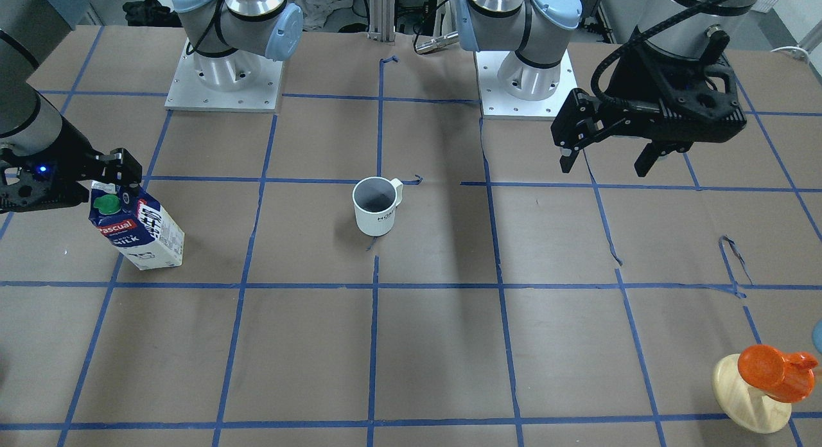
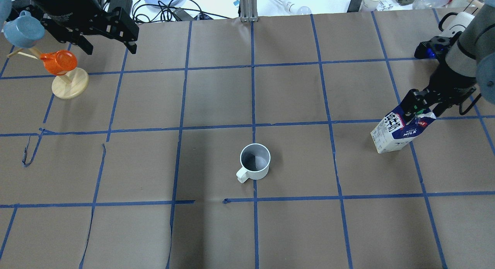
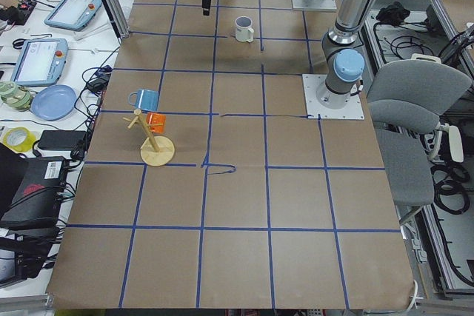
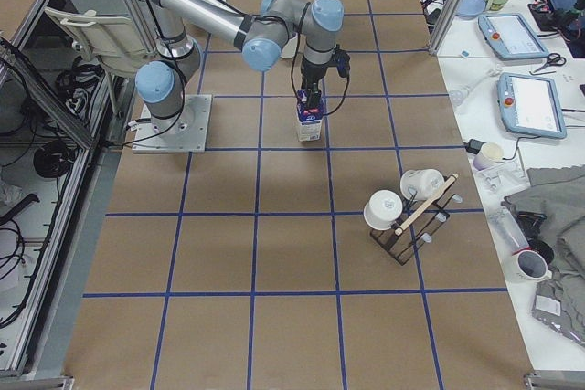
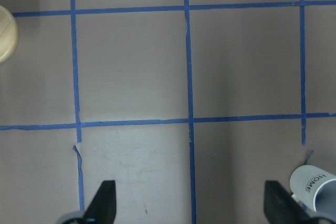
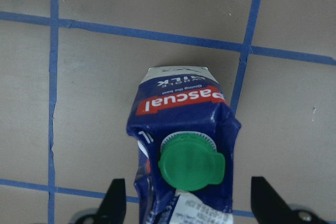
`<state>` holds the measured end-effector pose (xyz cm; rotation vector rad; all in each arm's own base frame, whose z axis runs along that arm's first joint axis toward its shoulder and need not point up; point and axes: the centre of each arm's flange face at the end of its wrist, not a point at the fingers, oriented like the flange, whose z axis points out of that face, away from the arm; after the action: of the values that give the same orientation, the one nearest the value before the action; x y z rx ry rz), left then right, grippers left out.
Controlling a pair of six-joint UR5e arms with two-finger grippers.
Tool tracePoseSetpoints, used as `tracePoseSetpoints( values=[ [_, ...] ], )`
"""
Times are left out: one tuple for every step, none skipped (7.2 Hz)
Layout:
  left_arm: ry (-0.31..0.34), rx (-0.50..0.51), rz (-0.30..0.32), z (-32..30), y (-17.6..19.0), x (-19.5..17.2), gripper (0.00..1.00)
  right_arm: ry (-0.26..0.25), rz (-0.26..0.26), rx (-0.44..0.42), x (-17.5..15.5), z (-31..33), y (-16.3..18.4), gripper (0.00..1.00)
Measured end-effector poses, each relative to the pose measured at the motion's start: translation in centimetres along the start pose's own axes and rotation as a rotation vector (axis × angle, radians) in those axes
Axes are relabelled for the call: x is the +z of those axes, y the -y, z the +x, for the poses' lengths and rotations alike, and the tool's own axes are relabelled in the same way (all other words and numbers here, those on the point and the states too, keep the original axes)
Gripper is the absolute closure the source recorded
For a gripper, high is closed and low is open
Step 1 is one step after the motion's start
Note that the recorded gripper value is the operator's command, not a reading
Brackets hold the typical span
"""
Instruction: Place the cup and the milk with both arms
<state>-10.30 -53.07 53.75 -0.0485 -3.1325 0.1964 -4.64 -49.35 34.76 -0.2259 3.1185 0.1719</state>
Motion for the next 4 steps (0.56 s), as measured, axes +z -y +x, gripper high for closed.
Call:
tracePoseSetpoints(
  values=[
    [0.000, 0.001, 0.001, 0.01, 0.00, -0.04, 0.00, 0.000, 0.001, 0.001, 0.07, 0.03, 0.07, 0.56],
    [-0.001, 0.001, 0.002, 0.01, 0.01, -0.06, 0.00, 0.000, 0.002, 0.002, 0.03, 0.04, 0.10, 0.56],
    [-0.001, 0.001, 0.003, 0.00, 0.01, -0.08, 0.00, -0.001, 0.003, 0.004, -0.22, 0.07, 0.10, 0.56],
    [-0.001, 0.000, 0.003, -0.03, 0.03, -0.08, 0.00, -0.005, 0.008, 0.009, -0.65, 0.03, 0.09, 0.56]
  ],
)
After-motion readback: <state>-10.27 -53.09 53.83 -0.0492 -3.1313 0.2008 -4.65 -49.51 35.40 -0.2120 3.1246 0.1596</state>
